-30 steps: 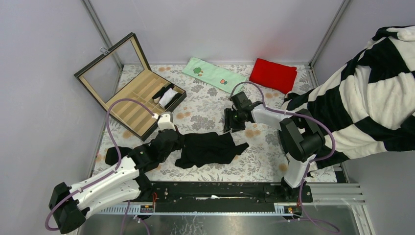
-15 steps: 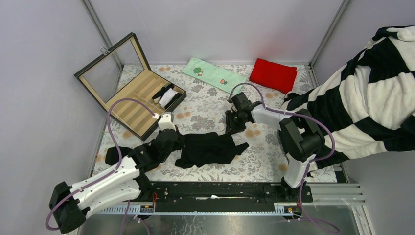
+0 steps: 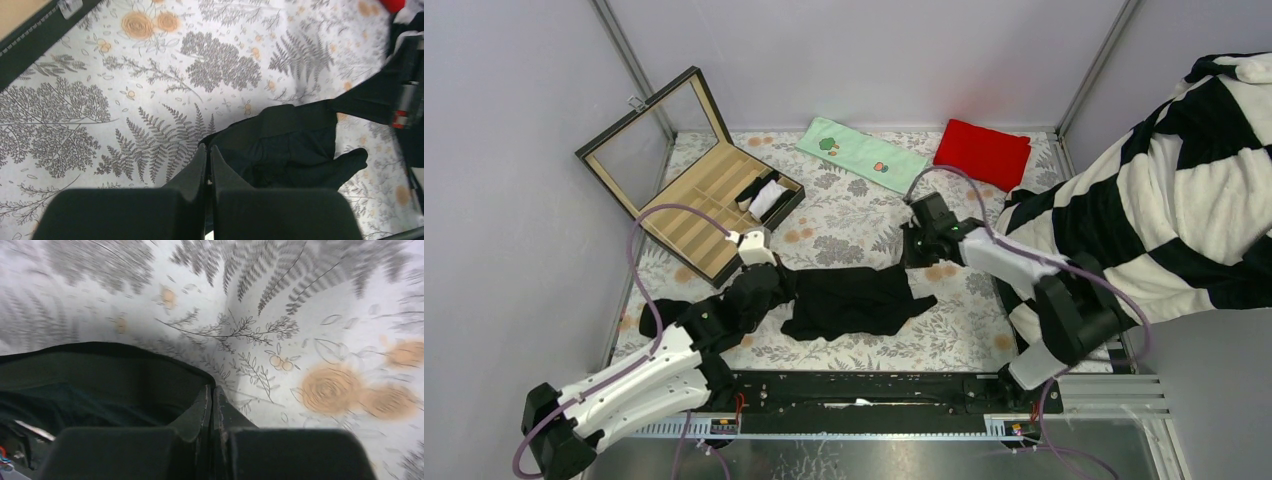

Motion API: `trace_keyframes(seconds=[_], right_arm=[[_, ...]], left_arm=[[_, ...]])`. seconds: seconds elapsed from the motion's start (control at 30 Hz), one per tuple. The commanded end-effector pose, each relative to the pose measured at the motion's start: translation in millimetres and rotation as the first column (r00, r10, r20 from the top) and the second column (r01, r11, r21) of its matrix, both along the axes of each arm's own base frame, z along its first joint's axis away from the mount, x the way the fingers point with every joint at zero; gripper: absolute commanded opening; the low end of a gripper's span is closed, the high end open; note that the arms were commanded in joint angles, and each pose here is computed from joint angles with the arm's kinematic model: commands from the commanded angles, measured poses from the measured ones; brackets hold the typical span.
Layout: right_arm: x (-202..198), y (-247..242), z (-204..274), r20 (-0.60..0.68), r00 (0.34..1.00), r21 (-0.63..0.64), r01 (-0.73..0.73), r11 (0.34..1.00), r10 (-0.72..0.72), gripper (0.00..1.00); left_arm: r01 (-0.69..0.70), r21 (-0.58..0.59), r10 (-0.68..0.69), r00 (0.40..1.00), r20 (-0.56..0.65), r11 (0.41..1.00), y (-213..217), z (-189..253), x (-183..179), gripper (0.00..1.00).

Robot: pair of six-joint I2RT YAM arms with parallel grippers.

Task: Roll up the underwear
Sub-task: Flatten out the underwear at the center of the board.

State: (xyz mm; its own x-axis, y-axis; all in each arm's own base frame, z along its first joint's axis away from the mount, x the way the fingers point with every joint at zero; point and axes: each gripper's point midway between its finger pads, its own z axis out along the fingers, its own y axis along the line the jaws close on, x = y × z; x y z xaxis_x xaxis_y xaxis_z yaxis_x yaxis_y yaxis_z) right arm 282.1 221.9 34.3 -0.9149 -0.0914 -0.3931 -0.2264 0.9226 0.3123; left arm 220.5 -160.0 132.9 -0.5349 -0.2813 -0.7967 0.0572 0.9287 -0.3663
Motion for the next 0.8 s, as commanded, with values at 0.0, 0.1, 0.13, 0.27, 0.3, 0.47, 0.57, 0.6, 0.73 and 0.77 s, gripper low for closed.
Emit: trace_keyframes(seconds=[0.0,0.1,0.13,0.27,0.3,0.47,0.57,0.6,0.73,0.77], right_arm=[[28.7,-6.5,106.9,0.336,0.936,0.114,0.068,0.991,-0.103,0.0],[23.5,-19.2,150.9,0.434,0.89,0.152,0.08,0.985,-0.139,0.0],[20.4,-22.3,163.3,0.459,0.876,0.164,0.076,0.983,-0.145,0.0],[4.8,-31.7,205.9,0.549,0.822,0.216,0.037,0.976,-0.152,0.0],[0.1,-35.0,216.6,0.571,0.806,0.229,0.028,0.973,-0.158,0.0],[-11.5,-51.3,243.9,0.618,0.764,0.236,0.046,0.971,-0.186,0.0],[-18.7,-54.5,254.1,0.625,0.759,0.24,0.035,0.97,-0.182,0.0],[-21.6,-55.0,257.1,0.626,0.759,0.243,0.029,0.97,-0.18,0.0],[-36.5,-53.9,270.8,0.63,0.761,0.266,-0.019,0.964,-0.158,0.0],[-40.0,-55.7,272.2,0.629,0.762,0.266,-0.021,0.964,-0.156,0.0]], left_arm=[[-0.041,-0.074,0.053,0.986,0.16,0.996,6.4,51.8,15.2,0.0],[0.005,-0.088,0.016,0.972,0.232,0.996,4.0,80.1,15.1,0.0],[0.021,-0.102,0.006,0.967,0.255,0.995,2.5,89.5,14.5,0.0],[0.095,-0.138,-0.039,0.932,0.359,0.986,0.1,124.0,8.2,0.0],[0.109,-0.15,-0.043,0.921,0.386,0.983,0.7,132.3,6.3,0.0],[0.168,-0.169,-0.069,0.879,0.472,0.971,2.5,158.6,-2.9,0.0],[0.198,-0.145,-0.106,0.871,0.479,0.969,0.4,165.9,-6.6,0.0],[0.211,-0.131,-0.125,0.87,0.478,0.969,-1.4,166.7,-7.6,0.0],[0.277,-0.085,-0.205,0.855,0.476,0.957,-9.7,171.8,-13.9,0.0],[0.295,-0.078,-0.224,0.849,0.479,0.952,-11.7,173.6,-16.0,0.0]])
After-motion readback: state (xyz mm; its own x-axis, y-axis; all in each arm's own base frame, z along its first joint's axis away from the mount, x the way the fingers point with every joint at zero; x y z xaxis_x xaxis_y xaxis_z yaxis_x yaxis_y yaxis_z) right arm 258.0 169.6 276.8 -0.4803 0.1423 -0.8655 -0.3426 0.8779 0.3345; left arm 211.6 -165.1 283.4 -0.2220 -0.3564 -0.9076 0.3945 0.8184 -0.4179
